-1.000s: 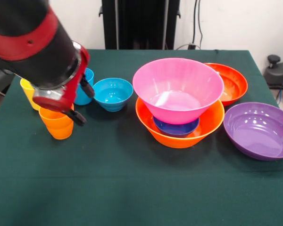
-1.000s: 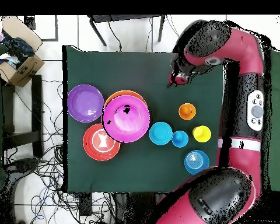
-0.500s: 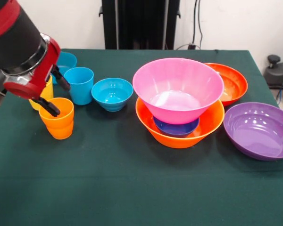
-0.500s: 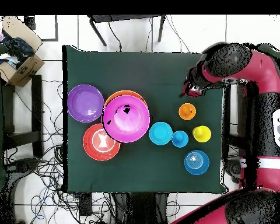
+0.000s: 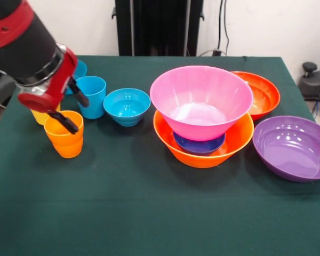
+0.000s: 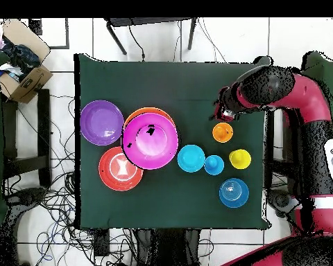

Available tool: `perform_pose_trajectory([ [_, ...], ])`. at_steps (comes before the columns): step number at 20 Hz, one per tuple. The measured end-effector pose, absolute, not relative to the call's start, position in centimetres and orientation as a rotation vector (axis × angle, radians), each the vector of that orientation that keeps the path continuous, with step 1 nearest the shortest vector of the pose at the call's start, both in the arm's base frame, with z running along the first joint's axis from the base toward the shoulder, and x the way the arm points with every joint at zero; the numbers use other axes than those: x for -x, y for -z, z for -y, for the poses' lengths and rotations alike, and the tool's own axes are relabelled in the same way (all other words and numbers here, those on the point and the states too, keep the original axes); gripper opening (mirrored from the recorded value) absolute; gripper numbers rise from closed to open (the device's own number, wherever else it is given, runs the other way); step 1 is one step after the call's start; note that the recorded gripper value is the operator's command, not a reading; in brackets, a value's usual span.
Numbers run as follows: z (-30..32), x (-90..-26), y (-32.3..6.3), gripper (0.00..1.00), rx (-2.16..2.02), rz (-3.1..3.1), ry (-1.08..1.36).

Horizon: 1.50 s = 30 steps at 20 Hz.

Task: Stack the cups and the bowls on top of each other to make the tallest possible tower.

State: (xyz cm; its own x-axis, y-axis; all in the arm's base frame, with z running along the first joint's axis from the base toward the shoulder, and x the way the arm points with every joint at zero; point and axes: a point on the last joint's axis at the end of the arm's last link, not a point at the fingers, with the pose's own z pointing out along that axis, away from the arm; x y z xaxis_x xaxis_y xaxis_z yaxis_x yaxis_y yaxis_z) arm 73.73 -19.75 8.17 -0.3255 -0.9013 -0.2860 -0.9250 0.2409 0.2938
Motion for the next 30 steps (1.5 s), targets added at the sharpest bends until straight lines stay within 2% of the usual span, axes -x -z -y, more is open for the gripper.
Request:
perform_pose_trajectory([
  [15, 13.1, -70.1, -8.2, 1.00, 1.892, -2.301, -0.687],
  [30, 14.3, -68.6, -7.6, 1.00, 1.898, -2.350, -0.620],
])
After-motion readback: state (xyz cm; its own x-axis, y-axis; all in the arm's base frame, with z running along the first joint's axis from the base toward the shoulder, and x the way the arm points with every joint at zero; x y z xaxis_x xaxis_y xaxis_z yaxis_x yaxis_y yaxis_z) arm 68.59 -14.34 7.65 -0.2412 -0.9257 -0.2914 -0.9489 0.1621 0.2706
